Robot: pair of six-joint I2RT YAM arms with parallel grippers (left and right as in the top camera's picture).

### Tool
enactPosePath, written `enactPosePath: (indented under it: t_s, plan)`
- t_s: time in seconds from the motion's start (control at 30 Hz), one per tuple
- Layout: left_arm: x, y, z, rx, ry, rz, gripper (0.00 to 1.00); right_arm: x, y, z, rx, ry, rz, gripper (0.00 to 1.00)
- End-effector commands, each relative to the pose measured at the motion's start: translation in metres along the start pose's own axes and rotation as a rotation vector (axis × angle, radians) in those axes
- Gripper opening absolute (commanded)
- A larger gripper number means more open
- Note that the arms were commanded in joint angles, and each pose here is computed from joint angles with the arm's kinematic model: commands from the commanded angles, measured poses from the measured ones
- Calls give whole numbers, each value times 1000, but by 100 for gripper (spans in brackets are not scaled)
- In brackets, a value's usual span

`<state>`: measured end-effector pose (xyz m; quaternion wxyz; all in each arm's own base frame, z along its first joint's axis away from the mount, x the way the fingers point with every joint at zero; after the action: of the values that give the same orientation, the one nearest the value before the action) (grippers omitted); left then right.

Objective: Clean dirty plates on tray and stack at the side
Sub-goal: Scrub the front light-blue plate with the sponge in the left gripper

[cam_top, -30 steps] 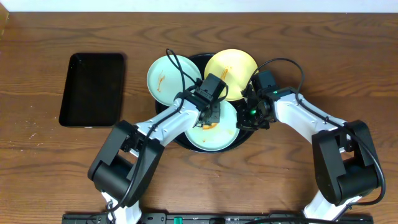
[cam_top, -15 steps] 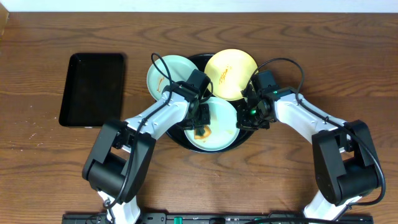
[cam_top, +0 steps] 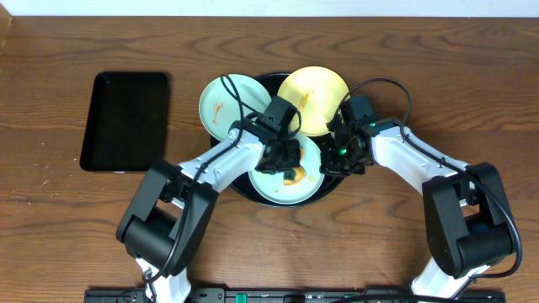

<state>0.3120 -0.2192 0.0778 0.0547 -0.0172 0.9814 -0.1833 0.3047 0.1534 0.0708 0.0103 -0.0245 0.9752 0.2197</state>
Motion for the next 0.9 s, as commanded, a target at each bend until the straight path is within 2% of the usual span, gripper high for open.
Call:
enactPosePath:
  t_s: [0.0, 0.1, 0.2, 0.37, 0.5, 0.67, 0.77, 0.87]
  plan:
    - [-19, 40, -2, -208, -114, -51, 7, 0, -2, 0, 0, 10, -16, 1]
    - [-23, 57, -6, -245, -111, -124, 7, 0, -2, 0, 1, 10, -16, 1]
    - [-13, 61, -7, -188, -14, -189, 7, 0, -2, 0, 1, 11, -16, 1]
    - [17, 38, -7, -15, 211, -214, 8, 0, -2, 0, 1, 11, -20, 1]
    - [36, 17, -3, 30, 288, -171, 8, 1, -2, 0, 1, 12, -19, 1]
    - [39, -10, 5, 75, 231, -46, 8, 1, -2, 0, 1, 12, -19, 1]
    - [24, -14, 9, 69, 123, -7, 7, 1, -2, 0, 1, 13, -19, 1]
    - [4, -2, 8, -16, -6, -10, 8, 1, -2, 0, 2, 16, -17, 1]
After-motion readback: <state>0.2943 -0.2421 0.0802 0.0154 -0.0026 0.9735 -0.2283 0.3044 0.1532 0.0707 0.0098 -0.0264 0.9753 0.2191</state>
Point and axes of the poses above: each gripper's point midway between its finger pads, its own z axis out along the fingers, its own y axis along the line the jaws close on, x = y × z, the point moved 7 cm from there along -z, back along the fingers, and after that the axes turned 2 degrees about -z, right-handed, at the moved point
